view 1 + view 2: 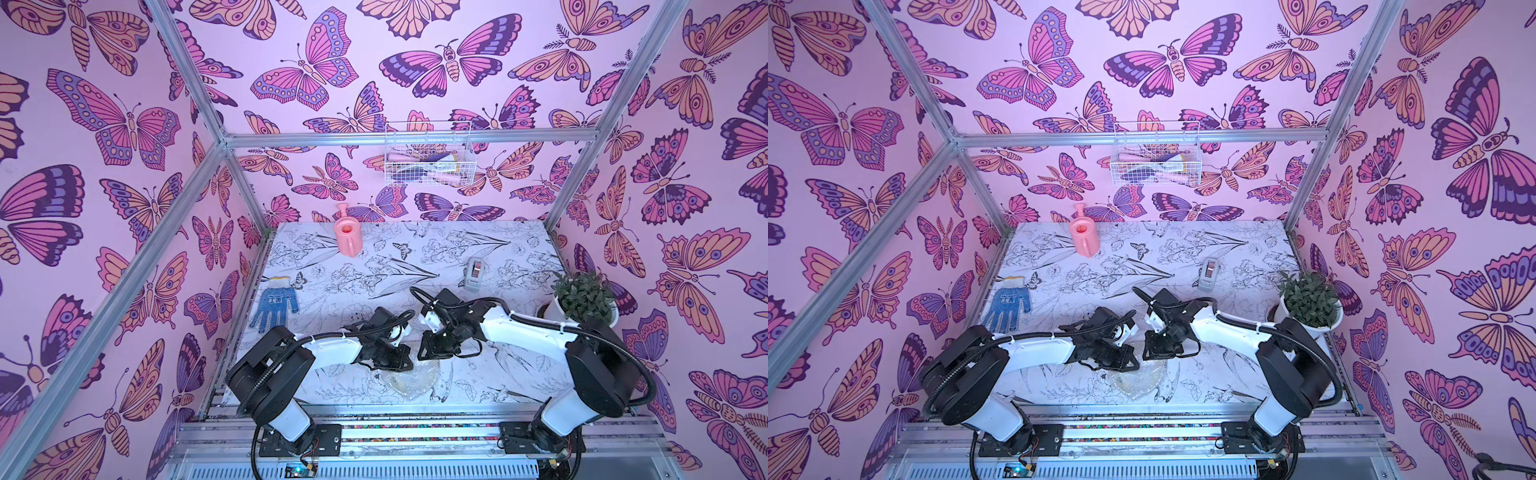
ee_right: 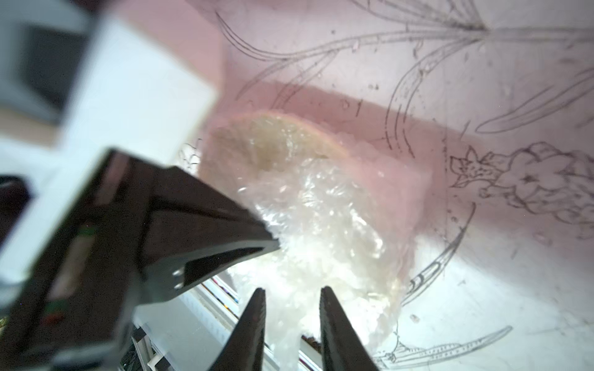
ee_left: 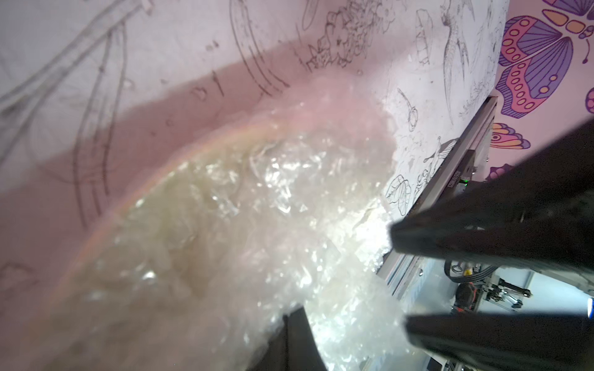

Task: Wrap dinner plates in bubble wrap
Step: Wrap the plate in the bubble wrap, then pull the tape from the tape cutter.

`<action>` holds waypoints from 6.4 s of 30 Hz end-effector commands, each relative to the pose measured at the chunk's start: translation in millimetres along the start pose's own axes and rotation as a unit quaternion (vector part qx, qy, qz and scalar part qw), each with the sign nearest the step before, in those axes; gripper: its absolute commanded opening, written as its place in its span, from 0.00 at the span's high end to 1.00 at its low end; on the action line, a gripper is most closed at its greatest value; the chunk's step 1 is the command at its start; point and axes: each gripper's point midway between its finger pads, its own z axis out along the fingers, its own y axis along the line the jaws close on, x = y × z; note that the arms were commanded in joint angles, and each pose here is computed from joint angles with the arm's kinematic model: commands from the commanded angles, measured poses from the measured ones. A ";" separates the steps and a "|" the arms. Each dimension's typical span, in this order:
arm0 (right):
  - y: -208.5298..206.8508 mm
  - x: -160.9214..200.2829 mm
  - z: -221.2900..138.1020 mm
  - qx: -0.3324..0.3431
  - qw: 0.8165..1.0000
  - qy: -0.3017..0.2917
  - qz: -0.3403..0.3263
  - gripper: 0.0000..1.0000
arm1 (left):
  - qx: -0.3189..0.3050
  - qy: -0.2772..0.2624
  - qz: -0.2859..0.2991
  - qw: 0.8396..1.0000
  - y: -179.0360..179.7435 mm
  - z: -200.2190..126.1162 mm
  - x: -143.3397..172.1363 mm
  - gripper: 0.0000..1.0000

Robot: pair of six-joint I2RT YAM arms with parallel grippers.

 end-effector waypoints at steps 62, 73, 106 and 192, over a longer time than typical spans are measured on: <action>-229.3 -227.9 -163.2 -0.091 0.934 -0.256 0.230 0.69 | -0.133 -0.006 -0.236 0.963 125.3 4.3 8.3 1.00; -234.4 -219.6 -139.1 -0.159 0.922 -0.241 0.257 0.68 | -0.131 -0.002 -0.237 0.963 125.3 6.0 8.2 1.00; -247.8 -216.4 -94.3 -0.233 0.899 -0.216 0.301 0.74 | -0.131 -0.001 -0.239 0.962 125.3 6.6 8.1 1.00; -189.0 -100.7 -55.1 -0.281 0.878 -0.153 0.357 0.95 | -0.127 0.006 -0.241 0.962 124.9 8.2 10.6 1.00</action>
